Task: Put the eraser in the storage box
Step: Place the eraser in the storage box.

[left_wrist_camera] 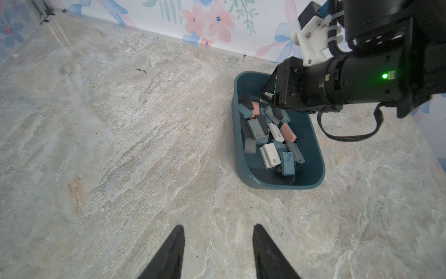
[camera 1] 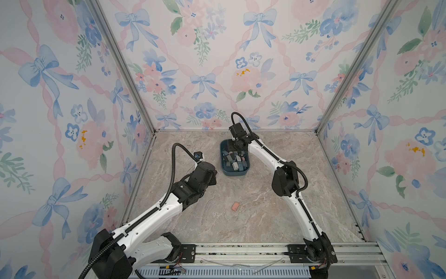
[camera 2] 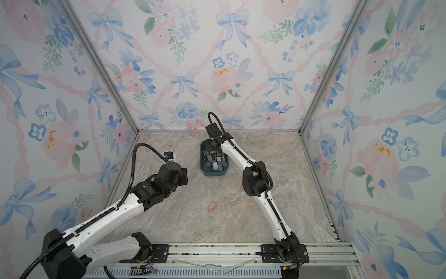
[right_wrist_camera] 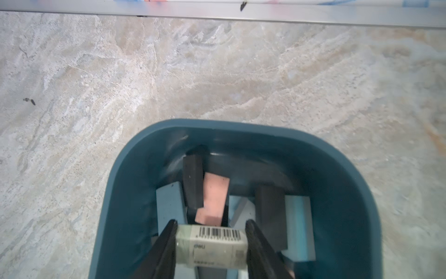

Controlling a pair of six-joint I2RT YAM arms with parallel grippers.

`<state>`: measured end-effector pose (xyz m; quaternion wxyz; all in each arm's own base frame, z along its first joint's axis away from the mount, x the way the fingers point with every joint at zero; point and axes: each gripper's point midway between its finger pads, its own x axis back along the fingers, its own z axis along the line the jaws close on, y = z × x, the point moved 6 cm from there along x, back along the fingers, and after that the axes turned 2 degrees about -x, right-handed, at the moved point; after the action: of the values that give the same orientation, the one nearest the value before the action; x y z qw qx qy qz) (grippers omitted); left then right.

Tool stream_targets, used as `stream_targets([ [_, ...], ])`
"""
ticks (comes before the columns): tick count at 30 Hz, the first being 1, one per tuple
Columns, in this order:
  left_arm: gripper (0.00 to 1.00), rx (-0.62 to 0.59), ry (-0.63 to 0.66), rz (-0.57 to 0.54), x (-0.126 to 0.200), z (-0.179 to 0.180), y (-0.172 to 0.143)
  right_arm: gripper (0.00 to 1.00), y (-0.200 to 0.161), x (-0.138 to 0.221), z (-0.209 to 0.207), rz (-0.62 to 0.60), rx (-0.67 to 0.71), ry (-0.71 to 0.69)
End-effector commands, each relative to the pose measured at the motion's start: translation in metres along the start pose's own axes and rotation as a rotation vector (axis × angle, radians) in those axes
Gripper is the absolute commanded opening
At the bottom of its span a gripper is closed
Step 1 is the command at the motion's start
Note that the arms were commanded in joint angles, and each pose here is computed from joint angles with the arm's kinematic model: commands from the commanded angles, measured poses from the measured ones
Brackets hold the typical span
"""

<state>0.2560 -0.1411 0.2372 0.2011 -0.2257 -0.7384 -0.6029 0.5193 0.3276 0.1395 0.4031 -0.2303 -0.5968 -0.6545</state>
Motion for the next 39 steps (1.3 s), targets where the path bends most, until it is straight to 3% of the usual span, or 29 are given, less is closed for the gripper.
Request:
stream_targets([
  [1, 0.49, -0.003, -0.005, -0.024, 0.0, -0.003, 0.011, 0.45, -0.002, -0.008, -0.007, 0.033, -0.037, 0.002],
  [12, 0.48, 0.003, -0.012, -0.024, 0.001, -0.004, 0.012, 0.46, -0.003, -0.023, -0.018, 0.025, -0.08, 0.008],
  [26, 0.48, 0.035, -0.025, -0.05, 0.013, 0.004, 0.01, 0.57, 0.001, -0.021, -0.017, 0.013, -0.09, 0.022],
  [31, 0.48, 0.044, -0.036, -0.054, 0.016, 0.006, 0.009, 0.57, 0.008, -0.004, -0.013, 0.008, -0.08, 0.033],
  [39, 0.48, 0.028, -0.1, -0.018, 0.02, 0.003, 0.0, 0.57, 0.025, 0.056, -0.002, -0.078, -0.032, 0.059],
])
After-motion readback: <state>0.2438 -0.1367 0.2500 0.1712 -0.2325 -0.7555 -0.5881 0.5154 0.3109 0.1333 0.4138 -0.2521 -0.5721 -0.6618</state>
